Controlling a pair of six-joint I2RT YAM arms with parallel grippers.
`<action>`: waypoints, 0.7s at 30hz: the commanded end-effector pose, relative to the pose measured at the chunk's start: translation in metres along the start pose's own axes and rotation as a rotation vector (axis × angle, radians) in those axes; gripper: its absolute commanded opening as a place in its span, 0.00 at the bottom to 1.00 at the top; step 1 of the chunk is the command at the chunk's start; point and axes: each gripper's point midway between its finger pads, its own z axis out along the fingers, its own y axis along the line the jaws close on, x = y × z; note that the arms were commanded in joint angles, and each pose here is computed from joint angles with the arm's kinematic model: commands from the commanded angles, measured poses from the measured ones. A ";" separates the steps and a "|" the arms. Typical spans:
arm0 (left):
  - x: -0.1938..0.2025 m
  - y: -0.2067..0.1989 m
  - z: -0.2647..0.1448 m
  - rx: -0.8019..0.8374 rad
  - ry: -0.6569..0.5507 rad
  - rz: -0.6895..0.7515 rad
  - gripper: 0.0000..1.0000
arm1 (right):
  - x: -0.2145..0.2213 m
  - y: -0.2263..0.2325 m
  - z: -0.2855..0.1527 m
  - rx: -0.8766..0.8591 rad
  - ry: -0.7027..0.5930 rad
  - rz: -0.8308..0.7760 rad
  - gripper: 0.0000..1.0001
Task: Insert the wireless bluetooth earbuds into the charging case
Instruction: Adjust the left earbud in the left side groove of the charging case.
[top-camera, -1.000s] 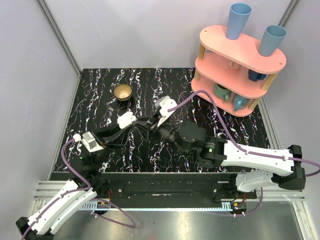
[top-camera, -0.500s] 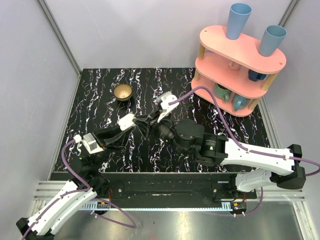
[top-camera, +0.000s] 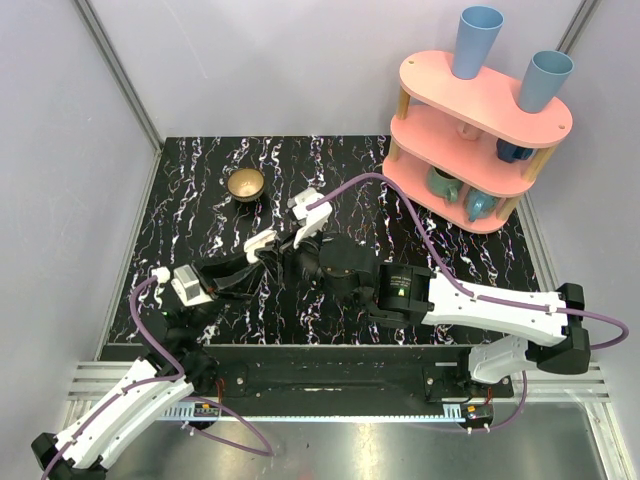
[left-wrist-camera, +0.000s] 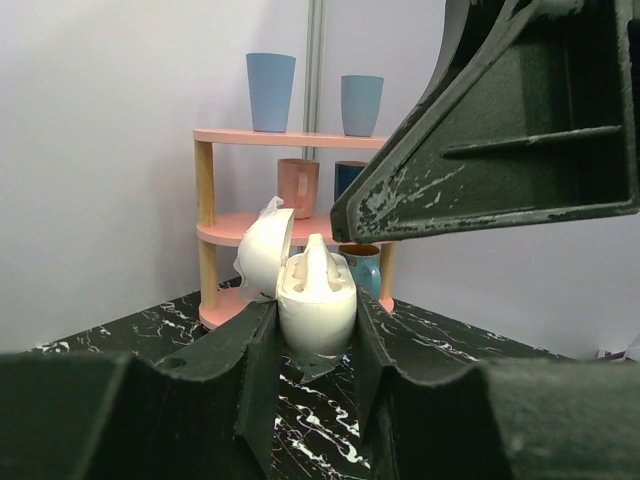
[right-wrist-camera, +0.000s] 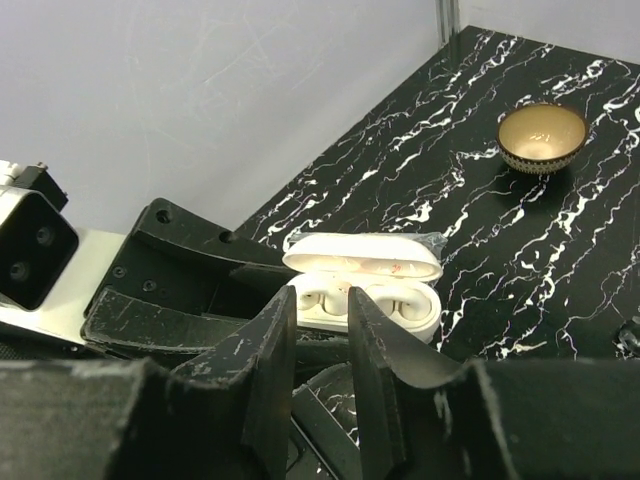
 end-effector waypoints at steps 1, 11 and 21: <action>-0.030 -0.008 0.007 0.041 -0.077 0.025 0.00 | -0.012 -0.007 0.003 0.044 -0.023 0.040 0.34; -0.026 -0.008 0.005 0.040 -0.068 0.013 0.00 | -0.012 -0.017 0.003 0.065 -0.026 0.071 0.34; -0.026 -0.010 0.007 0.051 -0.069 0.008 0.00 | -0.005 -0.023 0.008 0.089 -0.016 0.052 0.34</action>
